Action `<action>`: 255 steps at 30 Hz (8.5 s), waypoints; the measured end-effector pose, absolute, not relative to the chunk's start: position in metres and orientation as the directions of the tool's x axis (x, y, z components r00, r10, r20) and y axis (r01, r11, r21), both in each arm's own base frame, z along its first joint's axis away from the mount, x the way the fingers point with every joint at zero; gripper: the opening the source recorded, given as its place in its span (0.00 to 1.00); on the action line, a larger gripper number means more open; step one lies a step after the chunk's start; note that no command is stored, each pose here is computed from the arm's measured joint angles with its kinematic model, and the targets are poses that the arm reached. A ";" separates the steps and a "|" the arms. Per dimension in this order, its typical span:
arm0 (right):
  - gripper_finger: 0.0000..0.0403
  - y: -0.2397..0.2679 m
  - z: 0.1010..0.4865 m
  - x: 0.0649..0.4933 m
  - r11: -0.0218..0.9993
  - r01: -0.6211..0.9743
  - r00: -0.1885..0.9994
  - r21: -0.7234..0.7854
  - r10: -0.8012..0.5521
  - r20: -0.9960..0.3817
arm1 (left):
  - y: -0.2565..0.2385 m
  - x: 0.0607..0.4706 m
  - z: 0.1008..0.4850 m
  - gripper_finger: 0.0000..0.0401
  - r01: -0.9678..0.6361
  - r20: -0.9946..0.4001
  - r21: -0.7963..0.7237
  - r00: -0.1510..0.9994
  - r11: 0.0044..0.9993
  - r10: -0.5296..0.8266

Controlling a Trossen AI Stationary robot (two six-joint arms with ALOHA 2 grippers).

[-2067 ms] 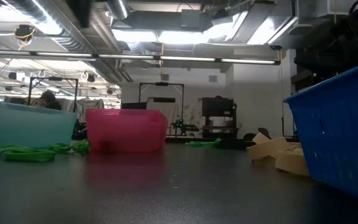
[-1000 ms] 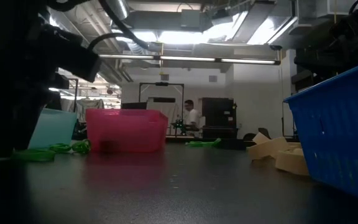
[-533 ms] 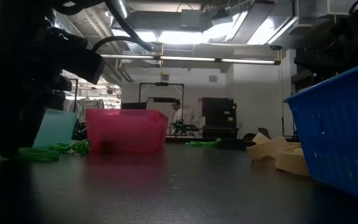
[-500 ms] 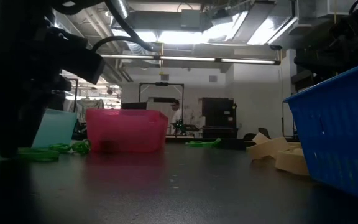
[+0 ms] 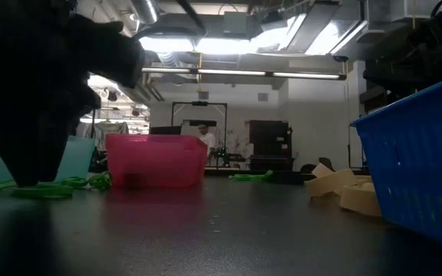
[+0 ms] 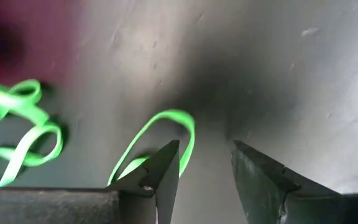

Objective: Sort rubber bands into baskets
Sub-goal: Put the green rubber band into the blue bin

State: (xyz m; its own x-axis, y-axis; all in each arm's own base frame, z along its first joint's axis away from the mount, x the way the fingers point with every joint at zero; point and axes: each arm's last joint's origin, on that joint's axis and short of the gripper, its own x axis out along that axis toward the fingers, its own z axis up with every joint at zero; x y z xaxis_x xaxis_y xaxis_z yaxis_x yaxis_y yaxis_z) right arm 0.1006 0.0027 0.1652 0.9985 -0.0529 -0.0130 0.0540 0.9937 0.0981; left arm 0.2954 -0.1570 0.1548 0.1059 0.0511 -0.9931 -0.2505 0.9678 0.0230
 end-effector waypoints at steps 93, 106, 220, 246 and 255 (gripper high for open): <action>0.05 0.003 0.165 0.101 0.994 0.055 0.998 0.098 -0.054 -0.013 | -0.197 0.428 0.156 0.02 0.135 -0.262 -0.497 0.919 0.857 -0.296; 0.05 0.003 0.165 0.101 0.994 0.054 0.998 0.098 -0.053 -0.013 | -0.196 0.428 0.155 0.31 0.152 -0.269 -0.446 0.917 0.882 -0.294; 0.05 0.003 0.165 0.101 0.994 0.054 0.999 0.098 -0.053 -0.013 | -0.073 0.273 0.152 0.35 -0.780 -0.908 -0.159 0.355 0.605 0.220; 0.05 0.003 0.165 0.101 0.994 0.054 0.999 0.098 -0.053 -0.013 | -0.072 0.266 0.150 0.18 -0.783 -0.939 -0.110 0.284 0.612 0.194; 0.05 0.003 0.165 0.101 0.994 0.054 0.999 0.098 -0.053 -0.013 | -0.071 0.271 0.137 0.16 -0.787 -0.954 -0.075 0.235 0.612 0.184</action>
